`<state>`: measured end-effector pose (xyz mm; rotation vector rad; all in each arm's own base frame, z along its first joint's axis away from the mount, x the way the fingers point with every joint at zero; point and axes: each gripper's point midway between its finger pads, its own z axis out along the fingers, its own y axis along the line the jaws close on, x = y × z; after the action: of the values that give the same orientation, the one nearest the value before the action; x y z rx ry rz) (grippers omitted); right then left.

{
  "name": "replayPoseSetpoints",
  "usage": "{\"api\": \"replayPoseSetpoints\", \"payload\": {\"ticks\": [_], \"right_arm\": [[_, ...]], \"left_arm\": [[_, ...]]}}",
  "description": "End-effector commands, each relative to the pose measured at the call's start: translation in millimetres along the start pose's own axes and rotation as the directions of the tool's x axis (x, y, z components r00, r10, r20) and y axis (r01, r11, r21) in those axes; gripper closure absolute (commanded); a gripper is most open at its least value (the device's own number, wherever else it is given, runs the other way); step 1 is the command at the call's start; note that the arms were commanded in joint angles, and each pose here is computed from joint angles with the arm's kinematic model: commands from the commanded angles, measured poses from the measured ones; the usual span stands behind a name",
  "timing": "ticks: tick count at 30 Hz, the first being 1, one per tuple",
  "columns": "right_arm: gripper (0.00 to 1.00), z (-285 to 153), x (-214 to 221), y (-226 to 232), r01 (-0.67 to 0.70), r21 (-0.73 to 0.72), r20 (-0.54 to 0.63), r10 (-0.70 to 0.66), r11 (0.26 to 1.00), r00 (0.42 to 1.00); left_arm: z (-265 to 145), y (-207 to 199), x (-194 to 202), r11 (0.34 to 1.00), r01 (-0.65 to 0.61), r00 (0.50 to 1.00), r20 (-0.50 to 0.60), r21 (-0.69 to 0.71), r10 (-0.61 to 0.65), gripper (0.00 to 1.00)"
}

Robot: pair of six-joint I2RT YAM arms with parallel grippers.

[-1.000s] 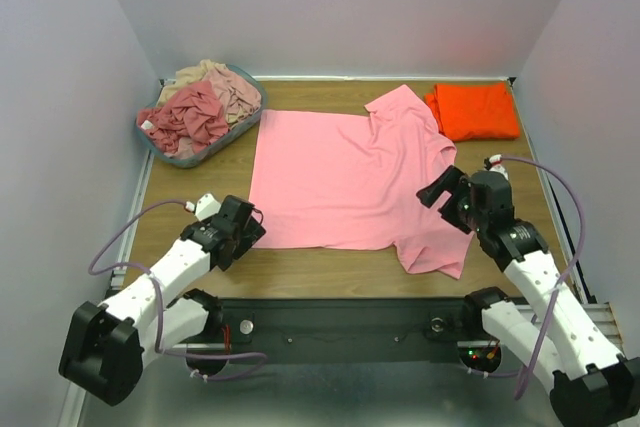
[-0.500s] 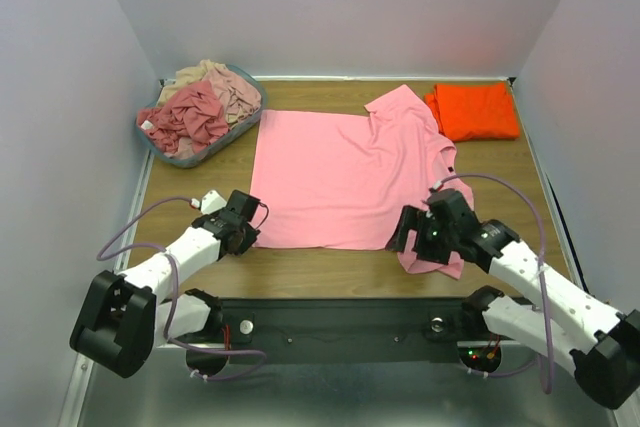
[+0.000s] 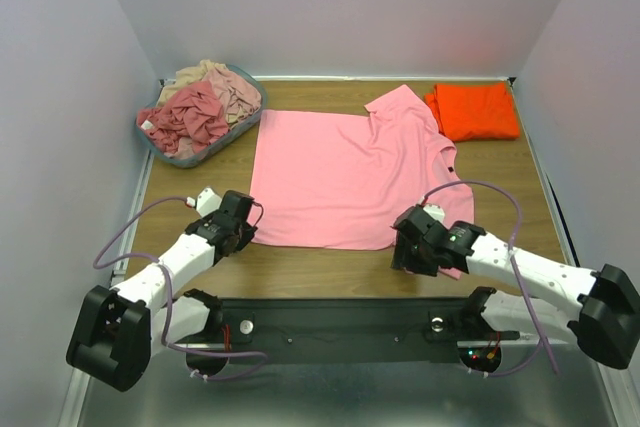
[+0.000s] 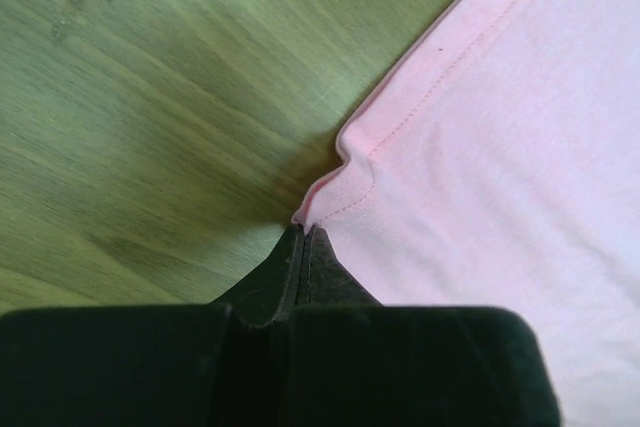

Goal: Fold and stack the t-shirts
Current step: Flatten the tshirt out

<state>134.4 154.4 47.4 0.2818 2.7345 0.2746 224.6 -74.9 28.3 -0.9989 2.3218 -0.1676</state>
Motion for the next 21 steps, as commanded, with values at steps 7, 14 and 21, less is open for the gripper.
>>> {"api": "replayPoseSetpoints", "payload": {"ticks": [7, 14, 21], "right_arm": [[0.54, 25.1, -12.9, -4.9, -0.034, 0.096, 0.074, 0.027, 0.995, 0.997], [0.72, 28.7, -10.4, -11.8, -0.042, 0.106, 0.082, 0.033, 0.993, 0.996], [1.00, 33.9, 2.9, 7.9, -0.037, 0.003, 0.008, 0.037, 0.999, 0.999]], "left_arm": [[-1.7, 2.3, -2.5, 1.000, -0.011, 1.000, 0.021, 0.029, 0.010, 1.00], [-2.5, 2.2, -2.4, 0.999, -0.011, 1.000, 0.022, 0.038, 0.011, 1.00], [-4.6, -0.2, -4.4, 0.999, -0.010, 1.000, 0.028, 0.051, 0.008, 1.00]]}}
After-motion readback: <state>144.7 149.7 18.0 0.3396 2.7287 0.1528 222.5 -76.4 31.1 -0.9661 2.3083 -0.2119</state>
